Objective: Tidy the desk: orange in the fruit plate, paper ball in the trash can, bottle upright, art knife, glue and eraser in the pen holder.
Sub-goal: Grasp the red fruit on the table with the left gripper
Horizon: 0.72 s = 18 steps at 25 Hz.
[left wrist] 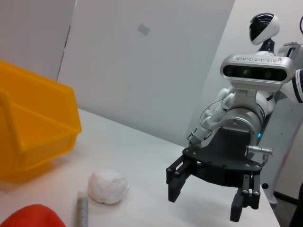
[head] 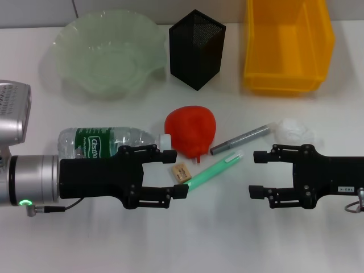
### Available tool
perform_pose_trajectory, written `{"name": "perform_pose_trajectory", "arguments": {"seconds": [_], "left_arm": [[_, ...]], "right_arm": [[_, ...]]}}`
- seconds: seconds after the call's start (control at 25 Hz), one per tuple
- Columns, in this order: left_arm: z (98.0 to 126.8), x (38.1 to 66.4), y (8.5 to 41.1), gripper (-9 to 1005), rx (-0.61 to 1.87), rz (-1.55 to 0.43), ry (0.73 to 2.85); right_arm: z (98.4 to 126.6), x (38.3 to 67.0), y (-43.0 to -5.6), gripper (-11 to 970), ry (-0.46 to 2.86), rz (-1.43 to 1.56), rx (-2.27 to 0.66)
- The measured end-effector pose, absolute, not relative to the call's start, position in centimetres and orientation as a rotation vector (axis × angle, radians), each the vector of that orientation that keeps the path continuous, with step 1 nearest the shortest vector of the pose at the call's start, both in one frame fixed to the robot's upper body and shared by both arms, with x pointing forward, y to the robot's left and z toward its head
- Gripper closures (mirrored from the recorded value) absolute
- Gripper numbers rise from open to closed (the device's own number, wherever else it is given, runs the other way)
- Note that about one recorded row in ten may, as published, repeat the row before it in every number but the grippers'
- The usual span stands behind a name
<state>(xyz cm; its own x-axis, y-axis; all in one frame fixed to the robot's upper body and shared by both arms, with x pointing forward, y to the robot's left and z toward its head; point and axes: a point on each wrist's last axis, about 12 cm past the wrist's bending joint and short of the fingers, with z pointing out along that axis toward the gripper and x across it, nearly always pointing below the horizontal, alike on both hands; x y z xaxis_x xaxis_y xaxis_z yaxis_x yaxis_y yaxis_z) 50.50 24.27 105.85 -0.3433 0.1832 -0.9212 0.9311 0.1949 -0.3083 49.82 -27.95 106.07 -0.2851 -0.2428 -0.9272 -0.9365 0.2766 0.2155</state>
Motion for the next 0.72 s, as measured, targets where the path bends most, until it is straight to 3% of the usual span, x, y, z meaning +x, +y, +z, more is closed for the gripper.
{"name": "perform_pose_trajectory", "arguments": {"seconds": [0.4, 0.72], "left_arm": [[106.0, 50.7, 24.2, 183, 1.06, -1.21, 1.686], [108.2, 55.7, 21.0, 184, 0.969, -1.091, 1.634]], "right_arm": [[106.1, 49.8, -28.0, 184, 1.72, 1.054, -1.083], [106.1, 49.9, -28.0, 185, 1.724, 1.052, -1.08]]}}
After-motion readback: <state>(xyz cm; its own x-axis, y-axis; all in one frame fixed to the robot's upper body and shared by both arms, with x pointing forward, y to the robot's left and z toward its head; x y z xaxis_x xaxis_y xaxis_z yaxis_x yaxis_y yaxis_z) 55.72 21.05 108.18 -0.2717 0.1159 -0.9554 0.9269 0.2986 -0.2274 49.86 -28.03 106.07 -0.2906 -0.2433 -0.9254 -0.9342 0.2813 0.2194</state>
